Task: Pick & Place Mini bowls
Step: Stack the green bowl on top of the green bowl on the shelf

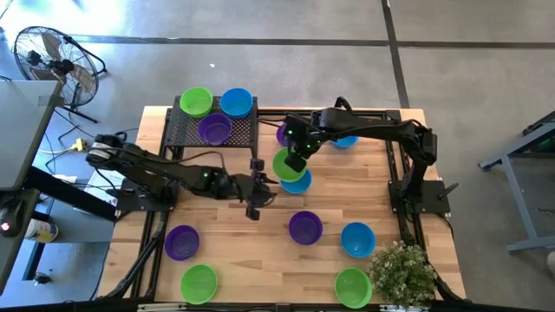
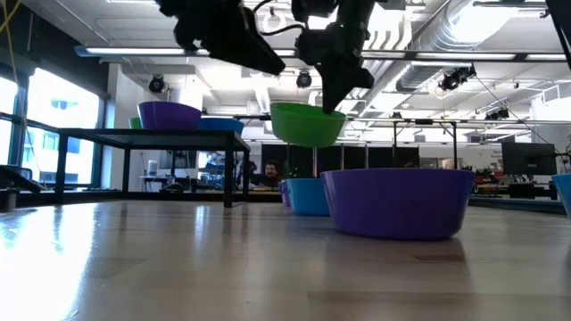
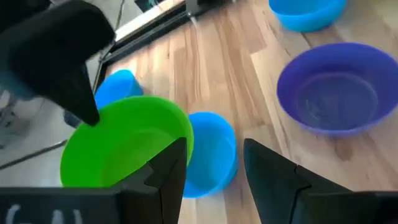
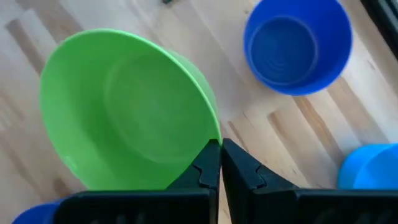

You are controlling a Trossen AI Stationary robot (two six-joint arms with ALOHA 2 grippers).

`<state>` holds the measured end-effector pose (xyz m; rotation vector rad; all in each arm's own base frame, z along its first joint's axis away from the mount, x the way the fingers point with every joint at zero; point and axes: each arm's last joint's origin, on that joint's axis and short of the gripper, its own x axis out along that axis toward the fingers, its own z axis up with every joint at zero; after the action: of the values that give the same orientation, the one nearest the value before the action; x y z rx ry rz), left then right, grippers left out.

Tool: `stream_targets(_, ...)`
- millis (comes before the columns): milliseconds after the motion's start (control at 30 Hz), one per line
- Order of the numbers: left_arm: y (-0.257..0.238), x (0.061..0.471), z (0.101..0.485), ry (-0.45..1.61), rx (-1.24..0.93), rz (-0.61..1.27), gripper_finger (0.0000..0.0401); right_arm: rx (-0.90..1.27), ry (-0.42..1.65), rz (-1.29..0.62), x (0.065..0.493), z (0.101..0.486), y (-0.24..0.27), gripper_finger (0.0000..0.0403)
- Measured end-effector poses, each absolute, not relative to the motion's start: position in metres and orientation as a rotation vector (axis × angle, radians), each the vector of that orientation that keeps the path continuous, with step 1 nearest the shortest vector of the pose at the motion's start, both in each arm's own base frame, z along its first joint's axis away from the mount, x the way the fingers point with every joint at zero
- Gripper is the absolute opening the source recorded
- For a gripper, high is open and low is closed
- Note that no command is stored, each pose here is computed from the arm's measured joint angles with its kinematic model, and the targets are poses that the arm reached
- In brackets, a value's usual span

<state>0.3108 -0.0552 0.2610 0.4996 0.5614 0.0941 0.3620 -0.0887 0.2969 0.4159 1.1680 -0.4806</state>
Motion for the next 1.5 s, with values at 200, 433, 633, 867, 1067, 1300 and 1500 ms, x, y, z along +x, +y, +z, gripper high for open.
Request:
stream_targets(200, -0.056, 0.325, 0.255, 0.67, 0.558, 0.147, 0.0154, 0.42, 1.163, -0.456, 0.362, 0.3, -0.083, 0.0001)
stream_targets(433, -0.056, 0.334, 0.251, 0.731, 0.619, 0.178, 0.0154, 0.411, 1.164, -0.407, 0.365, 0.3, -0.071, 0.0001)
stream_targets(633, -0.056, 0.335, 0.25, 0.763, 0.668, 0.16, 0.0154, 0.421, 1.157, -0.375, 0.367, 0.3, -0.068, 0.0002)
stream_targets(867, -0.056, 0.333, 0.248, 0.796, 0.68, 0.154, 0.0154, 0.428, 1.152, -0.351, 0.368, 0.3, -0.067, 0.0002)
stream_targets(1067, -0.055, 0.33, 0.244, 0.843, 0.697, 0.145, 0.0154, 0.444, 1.134, -0.322, 0.37, 0.301, -0.067, 0.0001)
stream_targets(1300, -0.054, 0.328, 0.243, 0.87, 0.712, 0.153, 0.0137, 0.462, 1.118, -0.261, 0.372, 0.302, -0.066, 0.0001)
stream_targets(1500, -0.054, 0.324, 0.24, 0.921, 0.738, 0.129, 0.0073, 0.499, 1.105, -0.194, 0.372, 0.305, -0.064, 0.0002)
